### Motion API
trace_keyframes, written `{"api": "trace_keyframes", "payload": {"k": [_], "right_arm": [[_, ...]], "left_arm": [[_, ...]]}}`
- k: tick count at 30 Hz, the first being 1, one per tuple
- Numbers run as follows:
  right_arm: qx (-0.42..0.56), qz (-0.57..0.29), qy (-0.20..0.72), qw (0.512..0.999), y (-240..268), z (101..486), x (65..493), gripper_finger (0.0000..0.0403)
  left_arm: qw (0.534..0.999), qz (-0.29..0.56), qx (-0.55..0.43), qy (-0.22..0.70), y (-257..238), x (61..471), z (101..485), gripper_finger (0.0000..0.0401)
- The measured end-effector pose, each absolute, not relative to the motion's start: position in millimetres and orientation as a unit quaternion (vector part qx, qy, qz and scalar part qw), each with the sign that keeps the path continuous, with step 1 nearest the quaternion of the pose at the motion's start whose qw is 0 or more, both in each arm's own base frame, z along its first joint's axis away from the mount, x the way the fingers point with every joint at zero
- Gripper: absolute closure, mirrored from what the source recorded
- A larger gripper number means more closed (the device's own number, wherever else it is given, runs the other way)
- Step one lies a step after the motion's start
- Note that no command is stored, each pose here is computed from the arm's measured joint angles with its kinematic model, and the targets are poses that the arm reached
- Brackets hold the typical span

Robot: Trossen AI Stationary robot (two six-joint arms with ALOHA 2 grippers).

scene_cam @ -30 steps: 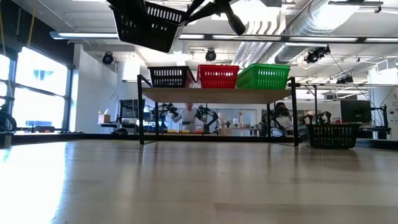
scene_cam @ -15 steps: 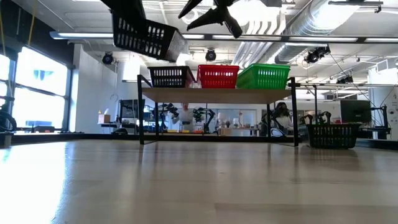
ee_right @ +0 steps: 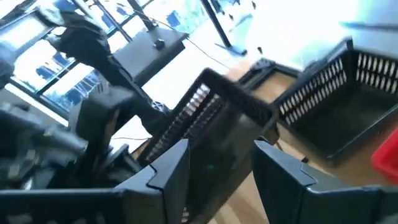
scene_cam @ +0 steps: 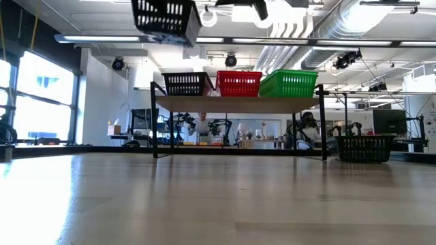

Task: Stack baskets on shelf by color
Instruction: Stack the bottom black bin on the black bin on the shelf

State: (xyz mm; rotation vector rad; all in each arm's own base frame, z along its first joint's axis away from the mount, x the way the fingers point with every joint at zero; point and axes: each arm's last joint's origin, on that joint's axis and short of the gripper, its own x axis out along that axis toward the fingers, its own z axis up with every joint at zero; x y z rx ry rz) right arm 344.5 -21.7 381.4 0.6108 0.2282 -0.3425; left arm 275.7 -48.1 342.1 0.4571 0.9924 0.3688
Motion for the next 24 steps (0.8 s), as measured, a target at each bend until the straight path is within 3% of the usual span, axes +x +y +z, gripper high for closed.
{"api": "trace_keyframes", "payload": {"k": [13, 17, 24], "right_arm": [[0.244, -0.146, 0.070, 0.956, -20.4, 410.7, 319.5, 0.0247], [0.236, -0.145, 0.074, 0.958, -20.4, 410.1, 319.5, 0.0247], [0.230, -0.145, 0.078, 0.959, -20.5, 409.4, 319.5, 0.0247]], "left_arm": [[0.903, 0.129, 0.189, 0.364, 21.7, 245.3, 389.0, 0.0401], [0.919, 0.109, 0.193, 0.327, 44.2, 241.0, 386.7, 0.0401], [0.913, 0.102, 0.192, 0.345, 82.2, 237.5, 366.9, 0.0401]]}}
